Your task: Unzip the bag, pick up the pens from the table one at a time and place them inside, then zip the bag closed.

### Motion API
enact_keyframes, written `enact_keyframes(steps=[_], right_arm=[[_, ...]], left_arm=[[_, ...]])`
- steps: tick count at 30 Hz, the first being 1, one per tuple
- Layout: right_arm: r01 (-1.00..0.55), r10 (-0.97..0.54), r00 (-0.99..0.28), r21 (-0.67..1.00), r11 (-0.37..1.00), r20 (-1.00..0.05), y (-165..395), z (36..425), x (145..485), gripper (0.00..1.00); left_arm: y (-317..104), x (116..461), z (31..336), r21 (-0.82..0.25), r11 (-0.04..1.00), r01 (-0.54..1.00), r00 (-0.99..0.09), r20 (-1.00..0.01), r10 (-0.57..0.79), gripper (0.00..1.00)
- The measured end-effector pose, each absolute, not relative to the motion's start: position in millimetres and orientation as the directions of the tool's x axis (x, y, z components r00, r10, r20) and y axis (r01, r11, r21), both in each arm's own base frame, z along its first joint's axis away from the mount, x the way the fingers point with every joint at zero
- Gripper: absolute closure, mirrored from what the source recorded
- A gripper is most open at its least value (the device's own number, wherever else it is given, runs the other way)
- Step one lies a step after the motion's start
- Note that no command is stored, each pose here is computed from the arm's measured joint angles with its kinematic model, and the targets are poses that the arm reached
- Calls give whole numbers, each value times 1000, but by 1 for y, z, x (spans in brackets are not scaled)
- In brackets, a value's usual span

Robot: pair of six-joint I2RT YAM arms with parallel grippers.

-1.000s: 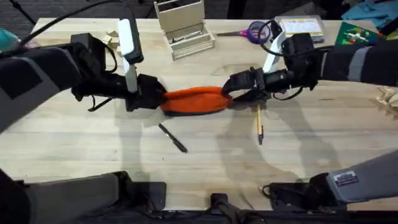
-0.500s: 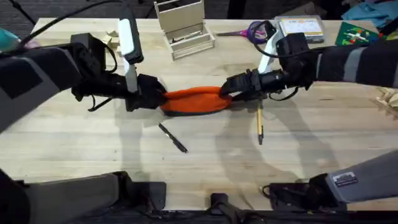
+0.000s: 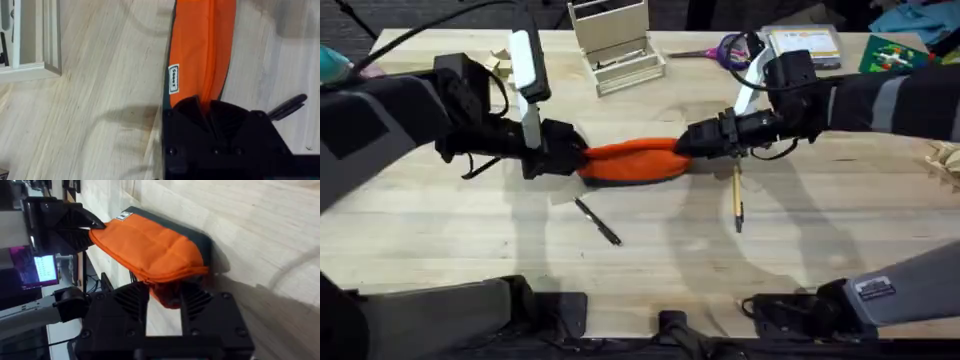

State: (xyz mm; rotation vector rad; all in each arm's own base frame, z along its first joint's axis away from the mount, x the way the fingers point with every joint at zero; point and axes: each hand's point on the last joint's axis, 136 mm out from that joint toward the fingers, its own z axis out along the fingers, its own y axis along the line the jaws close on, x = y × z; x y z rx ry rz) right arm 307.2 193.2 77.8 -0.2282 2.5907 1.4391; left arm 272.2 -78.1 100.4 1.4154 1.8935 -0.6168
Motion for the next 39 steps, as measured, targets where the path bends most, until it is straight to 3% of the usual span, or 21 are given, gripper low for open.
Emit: enact_keyframes(steps=[9,18,39], right_arm=[[-213,-51,-974,829,517,-219,194,79,307,879],[-213,-53,-975,841,497,-216,195,83,306,963],[-188,-21,-979,874,448,-201,189,94,308,967]], left_arm=[[-78,272,101,27,295,955,-173,-757,630,958],[-78,272,101,27,295,955,-173,-757,630,958],[-79,271,101,23,292,956,-173,-761,625,958]])
